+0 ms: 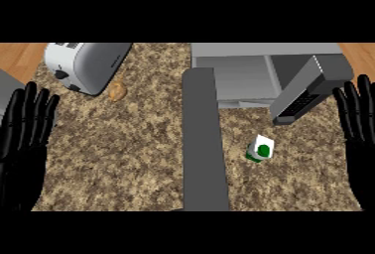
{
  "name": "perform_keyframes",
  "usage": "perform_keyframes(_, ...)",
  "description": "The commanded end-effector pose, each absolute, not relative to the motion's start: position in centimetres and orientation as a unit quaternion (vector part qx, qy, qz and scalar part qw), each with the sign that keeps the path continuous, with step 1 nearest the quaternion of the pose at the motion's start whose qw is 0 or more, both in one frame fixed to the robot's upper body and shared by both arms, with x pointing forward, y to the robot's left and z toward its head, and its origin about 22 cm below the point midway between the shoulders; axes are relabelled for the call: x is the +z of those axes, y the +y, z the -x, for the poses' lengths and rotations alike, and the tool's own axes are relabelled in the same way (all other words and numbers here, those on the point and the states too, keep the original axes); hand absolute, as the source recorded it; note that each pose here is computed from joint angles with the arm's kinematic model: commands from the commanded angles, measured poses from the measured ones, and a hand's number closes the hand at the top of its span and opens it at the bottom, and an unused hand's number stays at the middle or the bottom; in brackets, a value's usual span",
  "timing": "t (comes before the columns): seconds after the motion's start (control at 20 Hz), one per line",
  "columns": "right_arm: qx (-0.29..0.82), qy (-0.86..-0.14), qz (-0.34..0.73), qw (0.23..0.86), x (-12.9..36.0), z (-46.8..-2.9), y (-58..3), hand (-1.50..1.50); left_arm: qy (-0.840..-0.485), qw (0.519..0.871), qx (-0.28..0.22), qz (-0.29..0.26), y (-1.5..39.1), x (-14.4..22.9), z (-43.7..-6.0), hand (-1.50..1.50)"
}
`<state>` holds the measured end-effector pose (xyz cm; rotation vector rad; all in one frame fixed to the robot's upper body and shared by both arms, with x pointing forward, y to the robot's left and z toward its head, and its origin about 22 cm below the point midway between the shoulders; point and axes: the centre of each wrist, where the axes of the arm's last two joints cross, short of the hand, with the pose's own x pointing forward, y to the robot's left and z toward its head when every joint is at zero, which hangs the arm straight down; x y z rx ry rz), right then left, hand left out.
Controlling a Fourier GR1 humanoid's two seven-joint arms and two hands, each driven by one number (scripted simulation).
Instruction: Pick up the milk, place it into the microwave and close the microwave
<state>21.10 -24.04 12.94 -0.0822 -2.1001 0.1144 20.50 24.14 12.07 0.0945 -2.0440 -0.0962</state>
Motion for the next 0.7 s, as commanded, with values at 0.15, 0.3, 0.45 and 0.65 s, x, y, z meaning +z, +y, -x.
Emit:
perform_keyframes(0.15,0.030,-0.878,0.057,0.474,11.9,-21.6,-18.0,-1.50,-0.859,0.510,-0.046,-0.003,23.4,11.5,-22.1,-1.50)
perform_keyframes(0.3,0.048,-0.851,0.035,0.521,13.0,-20.9,-16.0,-1.50,-0.836,0.549,0.006,0.012,26.7,9.9,-24.4,-1.50)
perform_keyframes(0.45,0.040,-0.852,0.035,0.522,12.5,-20.5,-14.7,-1.50,-0.832,0.555,0.005,0.014,26.6,8.9,-23.1,-1.50)
perform_keyframes(0.65,0.033,-0.847,0.043,0.529,13.0,-17.8,-13.5,-1.50,-0.831,0.557,0.001,0.011,28.7,12.4,-20.6,-1.50)
